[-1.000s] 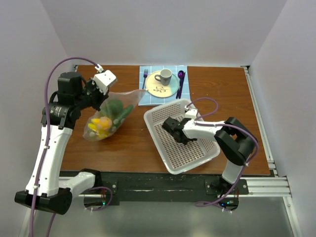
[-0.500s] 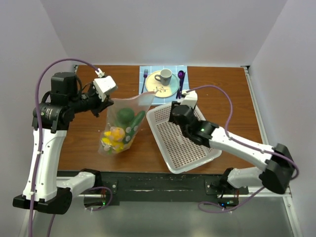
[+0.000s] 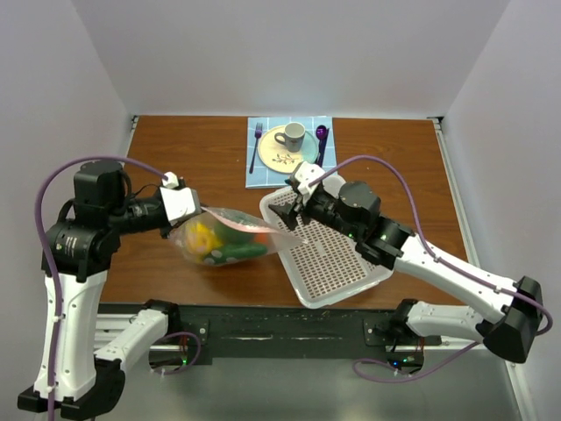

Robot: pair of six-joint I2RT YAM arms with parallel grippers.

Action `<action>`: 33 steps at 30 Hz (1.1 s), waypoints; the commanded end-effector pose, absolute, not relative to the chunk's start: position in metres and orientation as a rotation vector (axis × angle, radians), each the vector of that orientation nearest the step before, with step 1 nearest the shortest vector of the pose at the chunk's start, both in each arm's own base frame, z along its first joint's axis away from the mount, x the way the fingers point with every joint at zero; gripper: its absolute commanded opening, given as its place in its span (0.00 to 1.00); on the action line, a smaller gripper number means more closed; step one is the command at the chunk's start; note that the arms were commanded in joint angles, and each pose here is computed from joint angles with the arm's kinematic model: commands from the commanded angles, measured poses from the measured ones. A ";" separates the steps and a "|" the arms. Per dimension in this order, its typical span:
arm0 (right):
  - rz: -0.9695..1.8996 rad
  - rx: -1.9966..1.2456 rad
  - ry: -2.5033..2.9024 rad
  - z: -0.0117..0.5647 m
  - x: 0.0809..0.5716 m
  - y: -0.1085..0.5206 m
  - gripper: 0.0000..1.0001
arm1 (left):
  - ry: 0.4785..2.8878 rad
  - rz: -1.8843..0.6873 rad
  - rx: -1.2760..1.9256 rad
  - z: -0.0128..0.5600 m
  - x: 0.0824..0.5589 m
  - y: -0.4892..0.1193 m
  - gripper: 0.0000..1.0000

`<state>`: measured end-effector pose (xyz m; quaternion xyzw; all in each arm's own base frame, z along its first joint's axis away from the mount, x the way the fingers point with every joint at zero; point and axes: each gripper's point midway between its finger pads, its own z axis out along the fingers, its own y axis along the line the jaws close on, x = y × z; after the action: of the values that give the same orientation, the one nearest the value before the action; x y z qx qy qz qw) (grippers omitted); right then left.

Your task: Open the zip-top bag and remove the fake food

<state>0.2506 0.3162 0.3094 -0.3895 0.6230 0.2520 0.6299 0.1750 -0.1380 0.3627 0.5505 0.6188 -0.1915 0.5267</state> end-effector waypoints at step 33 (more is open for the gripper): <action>0.984 -1.345 1.256 0.317 0.153 0.337 0.60 | 1.374 -0.592 1.432 0.341 0.165 -0.155 0.00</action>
<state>0.1589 0.3363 0.3042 -0.5450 0.5376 0.3994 0.5044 0.1677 -0.1496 0.3371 0.5796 0.5968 -0.2378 0.5014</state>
